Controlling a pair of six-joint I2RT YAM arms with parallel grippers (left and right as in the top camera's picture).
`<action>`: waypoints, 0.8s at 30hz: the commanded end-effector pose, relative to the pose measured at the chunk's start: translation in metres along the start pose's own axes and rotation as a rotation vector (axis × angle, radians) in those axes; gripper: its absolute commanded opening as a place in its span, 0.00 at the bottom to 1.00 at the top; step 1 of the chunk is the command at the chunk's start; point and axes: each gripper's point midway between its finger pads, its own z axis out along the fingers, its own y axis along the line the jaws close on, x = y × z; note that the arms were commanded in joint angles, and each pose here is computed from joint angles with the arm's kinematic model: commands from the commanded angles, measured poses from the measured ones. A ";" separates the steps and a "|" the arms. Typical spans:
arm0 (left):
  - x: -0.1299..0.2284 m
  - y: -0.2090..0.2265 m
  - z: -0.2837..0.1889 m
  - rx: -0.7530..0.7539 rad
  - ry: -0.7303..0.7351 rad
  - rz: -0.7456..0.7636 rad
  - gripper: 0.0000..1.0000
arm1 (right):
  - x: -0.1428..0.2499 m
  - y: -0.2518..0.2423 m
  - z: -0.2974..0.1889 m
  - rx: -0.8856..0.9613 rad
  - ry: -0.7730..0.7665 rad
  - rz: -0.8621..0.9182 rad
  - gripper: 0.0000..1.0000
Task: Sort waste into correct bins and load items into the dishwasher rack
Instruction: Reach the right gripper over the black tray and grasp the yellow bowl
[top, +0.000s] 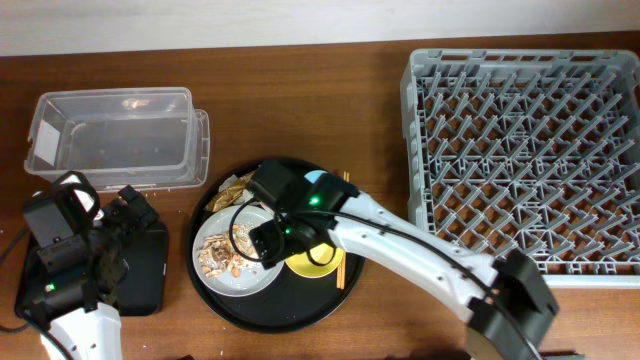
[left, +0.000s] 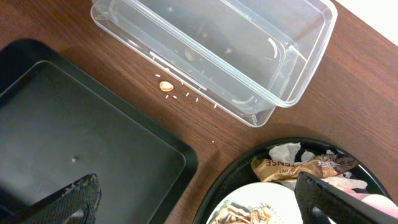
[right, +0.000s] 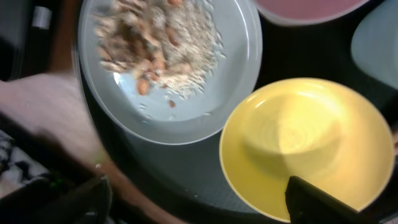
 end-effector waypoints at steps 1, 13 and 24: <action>-0.006 0.001 -0.002 -0.006 -0.016 -0.012 0.99 | -0.003 -0.011 0.017 0.096 -0.006 0.120 0.73; -0.006 0.001 -0.002 -0.006 -0.016 -0.012 0.99 | 0.006 -0.024 0.054 0.386 -0.101 0.159 0.49; -0.006 0.001 -0.002 -0.006 -0.016 -0.012 0.99 | 0.003 -0.025 0.075 0.392 -0.100 0.155 0.38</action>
